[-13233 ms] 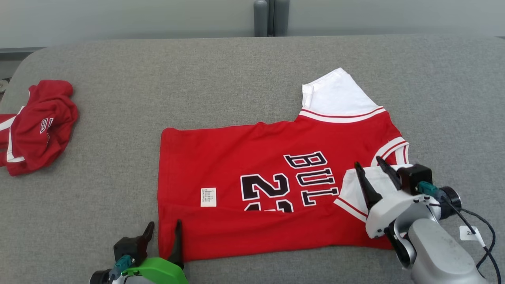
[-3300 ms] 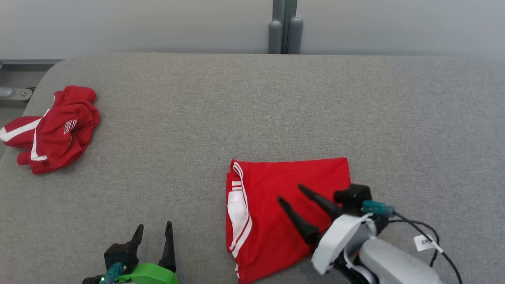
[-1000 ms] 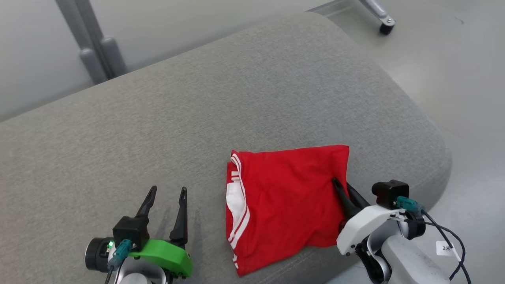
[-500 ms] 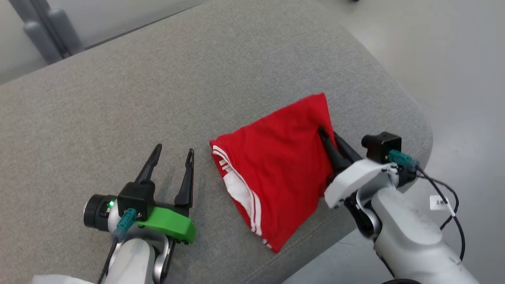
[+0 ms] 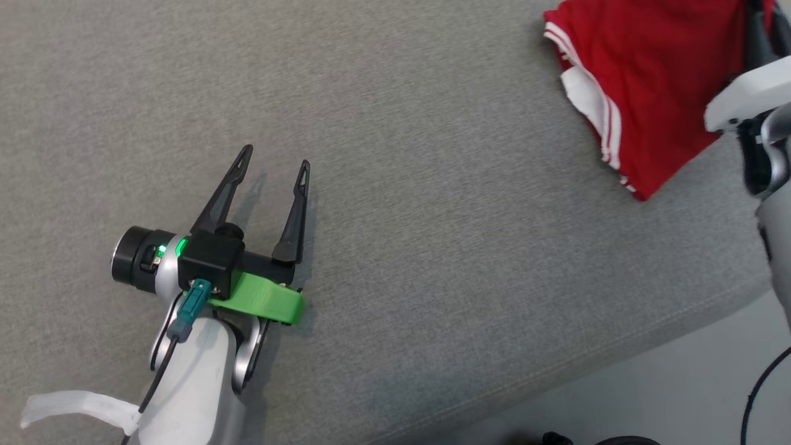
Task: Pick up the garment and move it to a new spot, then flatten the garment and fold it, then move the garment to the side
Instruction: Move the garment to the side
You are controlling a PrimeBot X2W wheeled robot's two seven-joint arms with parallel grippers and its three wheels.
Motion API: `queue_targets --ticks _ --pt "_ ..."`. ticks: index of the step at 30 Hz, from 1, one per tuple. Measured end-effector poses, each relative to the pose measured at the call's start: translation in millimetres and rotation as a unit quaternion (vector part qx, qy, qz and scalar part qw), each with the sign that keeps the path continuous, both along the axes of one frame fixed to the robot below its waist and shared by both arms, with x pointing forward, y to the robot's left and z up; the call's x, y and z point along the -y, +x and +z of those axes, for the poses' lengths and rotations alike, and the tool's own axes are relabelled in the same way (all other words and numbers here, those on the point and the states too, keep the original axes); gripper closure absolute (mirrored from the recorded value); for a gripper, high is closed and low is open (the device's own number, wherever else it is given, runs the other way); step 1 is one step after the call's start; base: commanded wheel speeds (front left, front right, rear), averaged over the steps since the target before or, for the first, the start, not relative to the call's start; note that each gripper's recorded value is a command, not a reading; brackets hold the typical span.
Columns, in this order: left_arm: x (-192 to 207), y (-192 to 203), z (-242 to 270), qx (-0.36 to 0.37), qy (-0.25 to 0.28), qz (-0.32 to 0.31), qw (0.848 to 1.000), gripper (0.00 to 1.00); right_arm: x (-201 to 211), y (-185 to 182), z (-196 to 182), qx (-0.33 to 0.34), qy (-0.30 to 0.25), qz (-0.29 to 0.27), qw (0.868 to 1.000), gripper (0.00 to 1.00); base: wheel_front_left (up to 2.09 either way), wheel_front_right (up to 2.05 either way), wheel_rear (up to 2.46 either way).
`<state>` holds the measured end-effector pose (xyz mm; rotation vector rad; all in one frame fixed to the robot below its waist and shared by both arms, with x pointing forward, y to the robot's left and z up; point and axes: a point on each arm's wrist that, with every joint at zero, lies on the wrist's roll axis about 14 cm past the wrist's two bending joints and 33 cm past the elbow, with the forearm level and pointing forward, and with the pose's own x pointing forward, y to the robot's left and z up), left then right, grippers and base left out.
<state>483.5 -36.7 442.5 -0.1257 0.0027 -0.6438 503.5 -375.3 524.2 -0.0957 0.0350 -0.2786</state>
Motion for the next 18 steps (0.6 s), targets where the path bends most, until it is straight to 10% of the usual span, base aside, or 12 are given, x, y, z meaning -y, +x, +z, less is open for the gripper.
queue_targets --ticks 12,13,14,18 --pt "-75 7 -36 -0.031 0.037 0.087 0.995 0.00 55 21 -82 -0.110 -0.033 -0.078 0.990 1.00 0.00 0.00 0.00" --pt "-79 7 -39 -0.035 0.040 0.092 0.994 0.00 55 21 -87 -0.115 -0.034 -0.080 0.990 0.64 0.00 0.00 0.00" --pt "-82 6 -41 -0.038 0.042 0.096 0.994 0.00 56 21 -91 -0.119 -0.035 -0.084 0.989 0.00 0.00 0.00 0.00" --pt "-94 5 -46 -0.047 0.048 0.111 0.992 0.00 58 16 -104 -0.136 -0.040 -0.097 0.985 0.00 0.00 0.00 0.00"
